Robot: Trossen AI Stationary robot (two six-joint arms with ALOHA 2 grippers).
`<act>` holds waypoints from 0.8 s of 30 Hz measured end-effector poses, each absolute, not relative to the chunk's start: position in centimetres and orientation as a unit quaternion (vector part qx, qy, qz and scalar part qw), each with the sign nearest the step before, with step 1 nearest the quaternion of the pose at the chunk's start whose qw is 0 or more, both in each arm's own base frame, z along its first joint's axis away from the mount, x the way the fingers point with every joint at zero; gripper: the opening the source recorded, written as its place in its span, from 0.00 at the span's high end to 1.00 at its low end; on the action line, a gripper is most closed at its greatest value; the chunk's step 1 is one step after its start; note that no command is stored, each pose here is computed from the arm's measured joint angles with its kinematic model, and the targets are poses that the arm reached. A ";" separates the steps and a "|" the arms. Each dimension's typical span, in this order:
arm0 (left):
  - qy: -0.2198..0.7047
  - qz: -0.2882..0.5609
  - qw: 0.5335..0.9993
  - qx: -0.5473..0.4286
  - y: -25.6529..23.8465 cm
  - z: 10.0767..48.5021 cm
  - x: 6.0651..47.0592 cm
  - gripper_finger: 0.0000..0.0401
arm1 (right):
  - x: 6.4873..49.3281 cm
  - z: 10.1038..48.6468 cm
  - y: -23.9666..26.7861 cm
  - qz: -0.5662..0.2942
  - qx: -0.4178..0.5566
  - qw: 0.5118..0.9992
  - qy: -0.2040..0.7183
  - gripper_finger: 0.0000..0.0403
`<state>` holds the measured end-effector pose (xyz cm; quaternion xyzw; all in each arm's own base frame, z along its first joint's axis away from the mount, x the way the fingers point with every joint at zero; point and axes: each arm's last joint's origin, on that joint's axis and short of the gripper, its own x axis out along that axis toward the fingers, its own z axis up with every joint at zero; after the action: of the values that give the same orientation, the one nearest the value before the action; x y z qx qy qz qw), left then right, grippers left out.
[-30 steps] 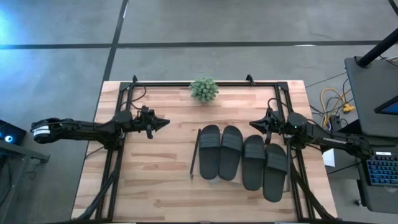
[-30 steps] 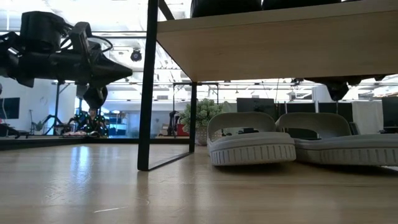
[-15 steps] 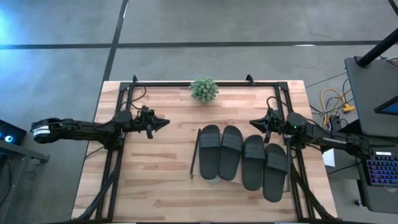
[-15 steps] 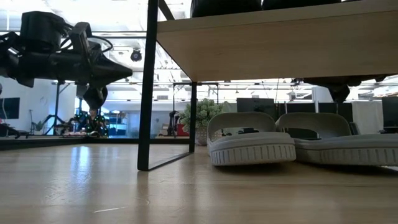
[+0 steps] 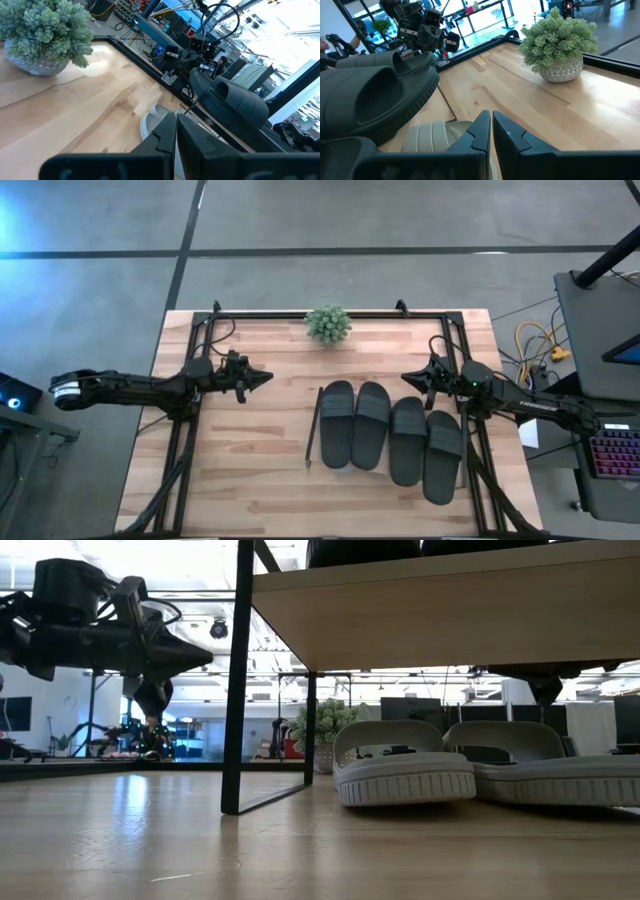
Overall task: Pick and place slides into the shelf
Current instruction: Return to Home Position
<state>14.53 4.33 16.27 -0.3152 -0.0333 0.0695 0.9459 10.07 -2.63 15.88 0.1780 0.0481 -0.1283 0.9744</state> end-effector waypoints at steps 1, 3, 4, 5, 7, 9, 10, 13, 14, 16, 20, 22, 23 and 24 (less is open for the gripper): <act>-0.032 0.070 0.946 -0.316 4.3 16.2 14.5 1.00 | 10.1 15.9 -2.6 -0.128 0.178 0.974 0.048 0.97; -0.029 0.071 0.946 -0.316 4.3 16.2 14.6 1.00 | 10.1 15.9 -2.6 -0.128 0.178 0.974 0.048 0.97; -0.028 0.071 0.946 -0.316 4.3 16.1 14.6 1.00 | 10.1 15.9 -2.6 -0.128 0.178 0.974 0.048 0.97; -0.026 0.072 0.945 -0.317 4.4 16.1 14.6 1.00 | 10.1 15.9 -2.6 -0.128 0.178 0.974 0.048 0.97; -0.022 0.073 0.945 -0.318 4.4 15.9 14.6 1.00 | 10.1 15.9 -2.6 -0.128 0.178 0.974 0.048 0.97; -0.019 0.074 0.945 -0.319 4.4 15.8 14.7 1.00 | 10.1 15.9 -2.6 -0.128 0.178 0.974 0.048 0.97; -0.016 0.075 0.944 -0.320 4.4 15.8 14.7 1.00 | 10.1 15.9 -2.6 -0.128 0.178 0.974 0.048 0.97; -0.007 0.078 0.944 -0.322 4.4 15.5 14.8 1.00 | 10.1 15.9 -2.6 -0.128 0.178 0.974 0.048 0.97; -0.003 0.080 0.943 -0.323 4.4 15.4 14.9 1.00 | 10.1 15.9 -2.6 -0.128 0.178 0.974 0.048 0.97; 0.005 0.082 0.942 -0.325 4.5 15.1 14.9 1.00 | 10.1 15.9 -2.6 -0.128 0.178 0.974 0.048 0.97; 0.022 0.088 0.940 -0.329 4.5 14.6 15.1 1.00 | 10.1 15.9 -2.6 -0.128 0.178 0.974 0.048 0.97; 0.032 0.091 0.939 -0.331 4.5 14.3 15.2 1.00 | 10.1 15.9 -2.6 -0.128 0.178 0.974 0.048 0.97; 0.037 0.093 0.938 -0.332 4.6 14.2 15.2 1.00 | 10.1 15.9 -2.6 -0.128 0.178 0.974 0.048 0.97; 0.042 0.095 0.937 -0.333 4.6 14.0 15.3 1.00 | 10.1 15.9 -2.6 -0.128 0.178 0.974 0.048 0.97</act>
<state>15.27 4.57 14.04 -0.3332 0.0423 0.0946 0.9371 10.07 -2.63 15.89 0.1778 0.0480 -0.1283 0.9745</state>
